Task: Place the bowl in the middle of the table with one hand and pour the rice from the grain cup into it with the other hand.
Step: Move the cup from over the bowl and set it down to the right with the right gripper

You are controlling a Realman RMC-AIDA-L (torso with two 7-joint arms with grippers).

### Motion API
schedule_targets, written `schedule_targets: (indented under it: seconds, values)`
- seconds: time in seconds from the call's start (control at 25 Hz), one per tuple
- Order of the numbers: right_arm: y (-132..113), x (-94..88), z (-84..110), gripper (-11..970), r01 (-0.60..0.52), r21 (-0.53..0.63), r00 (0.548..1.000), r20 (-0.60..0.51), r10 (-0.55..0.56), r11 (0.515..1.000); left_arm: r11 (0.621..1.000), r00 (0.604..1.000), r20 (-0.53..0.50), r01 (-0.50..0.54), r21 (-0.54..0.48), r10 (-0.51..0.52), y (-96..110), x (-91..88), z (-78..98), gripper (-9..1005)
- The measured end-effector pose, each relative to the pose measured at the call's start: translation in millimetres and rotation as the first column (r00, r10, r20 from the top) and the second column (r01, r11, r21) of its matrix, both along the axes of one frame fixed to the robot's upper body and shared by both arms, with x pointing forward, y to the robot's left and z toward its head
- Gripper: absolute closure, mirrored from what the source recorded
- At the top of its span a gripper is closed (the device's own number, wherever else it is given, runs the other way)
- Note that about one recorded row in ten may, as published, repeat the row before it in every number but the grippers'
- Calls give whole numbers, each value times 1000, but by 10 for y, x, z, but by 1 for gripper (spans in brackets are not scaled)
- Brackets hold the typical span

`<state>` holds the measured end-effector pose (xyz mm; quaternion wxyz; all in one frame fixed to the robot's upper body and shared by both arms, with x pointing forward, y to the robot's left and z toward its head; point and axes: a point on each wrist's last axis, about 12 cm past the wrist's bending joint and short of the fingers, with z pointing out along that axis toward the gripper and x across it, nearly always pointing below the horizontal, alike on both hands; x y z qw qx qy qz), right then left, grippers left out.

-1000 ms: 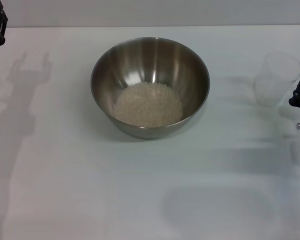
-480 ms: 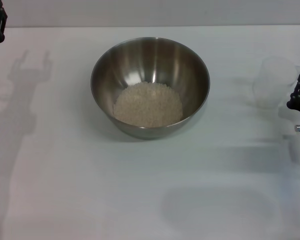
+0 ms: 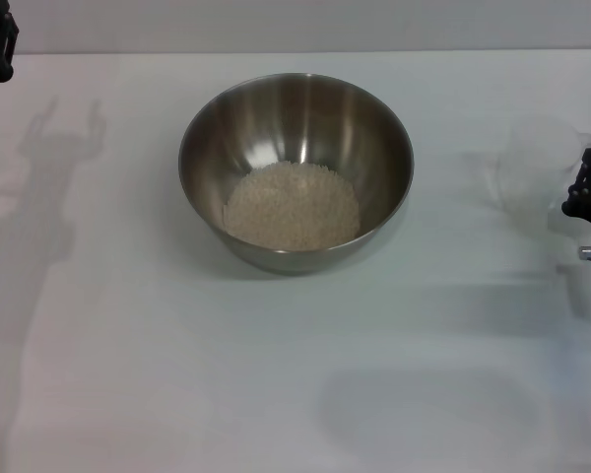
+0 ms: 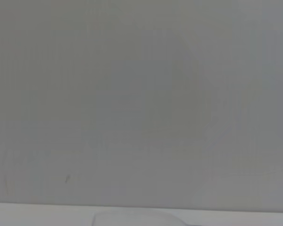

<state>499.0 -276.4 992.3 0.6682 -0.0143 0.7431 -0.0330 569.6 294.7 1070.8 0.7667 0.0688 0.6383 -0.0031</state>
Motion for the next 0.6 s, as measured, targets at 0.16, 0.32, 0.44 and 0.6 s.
schedule_targets:
  seconds: [0.16, 0.32, 0.44, 0.6]
  values:
    - [-4, -10, -8, 955, -7, -8, 1000, -4, 6, 1000, 1000, 1000, 0, 1, -1, -1, -6, 0, -1, 439]
    - [-13, -19, -12, 917, 6, 25, 1000, -3, -6, 1000, 1000, 1000, 0, 3, -1, -3, -11, -2, -2, 439]
    - [-11, -27, -19, 862, 1, 45, 1000, -6, -1, 999, 1000, 1000, 0, 4, -2, -4, -16, -4, -4, 439]
    - [-1, -35, -27, 773, -11, 39, 1000, -11, 12, 999, 1000, 1000, 2, 6, -3, -6, -24, -7, -4, 439]
